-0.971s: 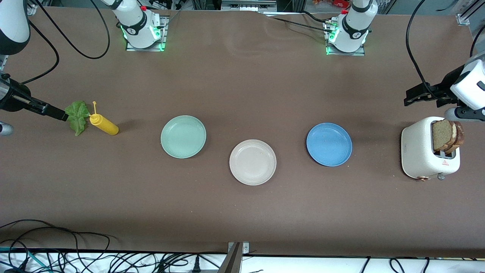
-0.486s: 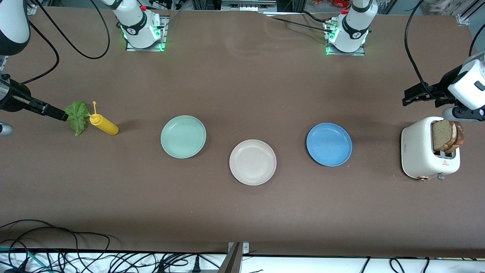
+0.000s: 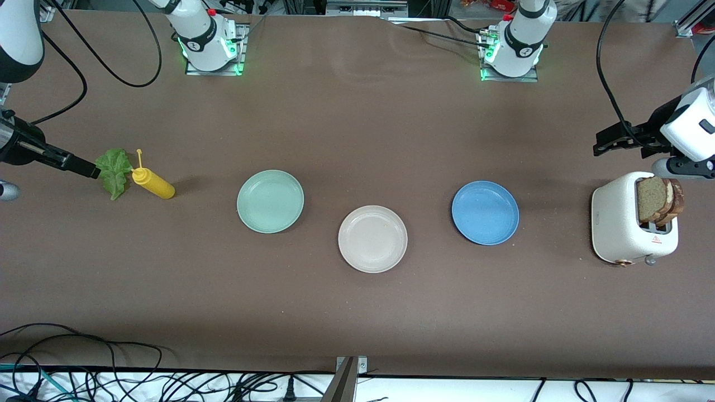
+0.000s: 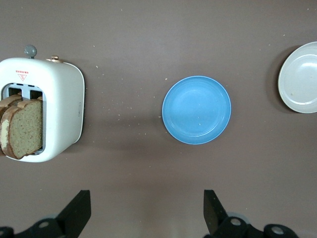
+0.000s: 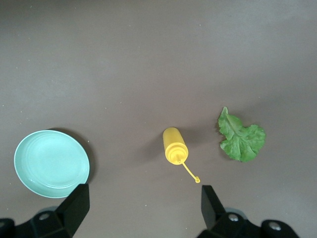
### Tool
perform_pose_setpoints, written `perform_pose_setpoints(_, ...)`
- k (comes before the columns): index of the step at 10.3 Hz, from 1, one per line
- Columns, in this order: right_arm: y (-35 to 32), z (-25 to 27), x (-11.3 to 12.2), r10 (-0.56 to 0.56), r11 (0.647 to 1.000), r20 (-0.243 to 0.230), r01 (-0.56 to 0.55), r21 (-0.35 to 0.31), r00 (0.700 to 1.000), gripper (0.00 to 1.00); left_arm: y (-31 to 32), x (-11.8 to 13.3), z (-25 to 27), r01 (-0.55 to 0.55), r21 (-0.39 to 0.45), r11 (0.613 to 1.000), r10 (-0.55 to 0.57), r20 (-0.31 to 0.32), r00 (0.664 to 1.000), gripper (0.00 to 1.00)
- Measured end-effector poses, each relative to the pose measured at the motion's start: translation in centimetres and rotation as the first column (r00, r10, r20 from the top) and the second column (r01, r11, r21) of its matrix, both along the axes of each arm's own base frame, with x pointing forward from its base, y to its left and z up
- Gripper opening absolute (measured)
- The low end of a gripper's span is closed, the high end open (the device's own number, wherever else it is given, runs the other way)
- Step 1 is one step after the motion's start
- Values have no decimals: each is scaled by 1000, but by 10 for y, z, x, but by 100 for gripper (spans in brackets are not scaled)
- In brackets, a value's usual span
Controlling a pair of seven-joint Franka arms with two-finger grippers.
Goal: Make sandwich on beige plate with both arms
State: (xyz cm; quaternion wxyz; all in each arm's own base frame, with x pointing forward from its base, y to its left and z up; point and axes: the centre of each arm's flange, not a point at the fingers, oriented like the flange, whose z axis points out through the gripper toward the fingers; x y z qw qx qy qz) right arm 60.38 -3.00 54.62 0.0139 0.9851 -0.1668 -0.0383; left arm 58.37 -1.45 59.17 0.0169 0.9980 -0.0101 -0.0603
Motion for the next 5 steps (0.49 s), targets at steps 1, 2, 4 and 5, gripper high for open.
perform_pose_setpoints(1, -1, 0, 0, -1, 1000, 0, 1, -4, 1000, 100, 0, 0, 0, 0, 0, 1000, 0, 0, 1000, 100)
perform_pose_setpoints(2, -3, 0, 0, -2, 1000, 0, 2, -9, 1000, 100, 0, 0, 0, 0, 0, 1000, 0, 0, 1000, 100)
perform_pose_setpoints(4, -5, 0, 0, -1, 1000, -1, 1, -22, 1000, 100, 0, 0, 0, 0, 0, 1000, 0, -1, 1000, 100)
perform_pose_setpoints(5, -5, 0, 0, -1, 1000, -2, 0, -25, 1000, 100, 0, 0, -1, 0, 0, 1000, 0, -1, 1000, 100)
